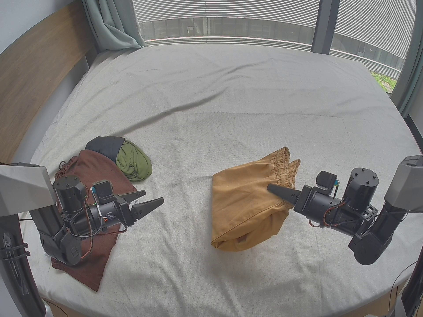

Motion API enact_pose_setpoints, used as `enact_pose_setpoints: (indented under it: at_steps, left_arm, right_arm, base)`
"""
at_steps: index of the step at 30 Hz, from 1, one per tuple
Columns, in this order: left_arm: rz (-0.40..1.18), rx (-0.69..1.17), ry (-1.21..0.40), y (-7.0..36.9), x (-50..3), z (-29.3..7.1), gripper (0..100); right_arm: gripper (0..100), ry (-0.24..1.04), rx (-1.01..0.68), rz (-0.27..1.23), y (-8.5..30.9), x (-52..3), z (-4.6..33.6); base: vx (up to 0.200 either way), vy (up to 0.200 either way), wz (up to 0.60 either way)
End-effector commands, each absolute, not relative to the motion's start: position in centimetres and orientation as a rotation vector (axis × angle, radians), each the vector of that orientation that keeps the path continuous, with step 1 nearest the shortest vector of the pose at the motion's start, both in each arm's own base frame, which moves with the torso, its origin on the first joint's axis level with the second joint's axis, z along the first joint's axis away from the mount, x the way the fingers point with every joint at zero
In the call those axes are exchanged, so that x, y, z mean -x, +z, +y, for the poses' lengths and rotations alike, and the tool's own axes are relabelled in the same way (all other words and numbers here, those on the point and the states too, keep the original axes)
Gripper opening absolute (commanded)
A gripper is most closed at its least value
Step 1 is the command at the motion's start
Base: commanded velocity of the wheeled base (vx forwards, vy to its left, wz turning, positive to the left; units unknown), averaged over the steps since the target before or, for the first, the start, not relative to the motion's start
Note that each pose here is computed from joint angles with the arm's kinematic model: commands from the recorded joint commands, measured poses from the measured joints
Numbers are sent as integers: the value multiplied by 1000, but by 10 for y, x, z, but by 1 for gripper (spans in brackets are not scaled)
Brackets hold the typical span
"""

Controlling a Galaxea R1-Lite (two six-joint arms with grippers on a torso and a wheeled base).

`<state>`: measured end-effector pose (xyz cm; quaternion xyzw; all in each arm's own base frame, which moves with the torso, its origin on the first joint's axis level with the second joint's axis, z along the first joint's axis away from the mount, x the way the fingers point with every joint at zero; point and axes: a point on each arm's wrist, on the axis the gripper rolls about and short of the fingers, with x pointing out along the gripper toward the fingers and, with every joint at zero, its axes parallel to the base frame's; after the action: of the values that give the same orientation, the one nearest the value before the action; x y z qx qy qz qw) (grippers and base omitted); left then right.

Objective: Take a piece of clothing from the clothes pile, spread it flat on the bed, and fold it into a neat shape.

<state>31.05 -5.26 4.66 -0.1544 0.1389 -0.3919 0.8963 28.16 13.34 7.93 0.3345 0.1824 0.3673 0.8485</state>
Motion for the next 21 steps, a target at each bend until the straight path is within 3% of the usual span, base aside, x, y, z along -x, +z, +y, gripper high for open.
enact_pose_setpoints:
  at_steps: [1,21]
  left_arm:
    - [280,319,-814,49,-310,-53,100]
    - [277,318,-814,50,-310,-53,100]
  right_arm:
    - [0,796,-703,333,90,-286,136]
    - [0,931,-699,221,109,-329,153]
  base:
    - [0,0,0]
    - [0,0,0]
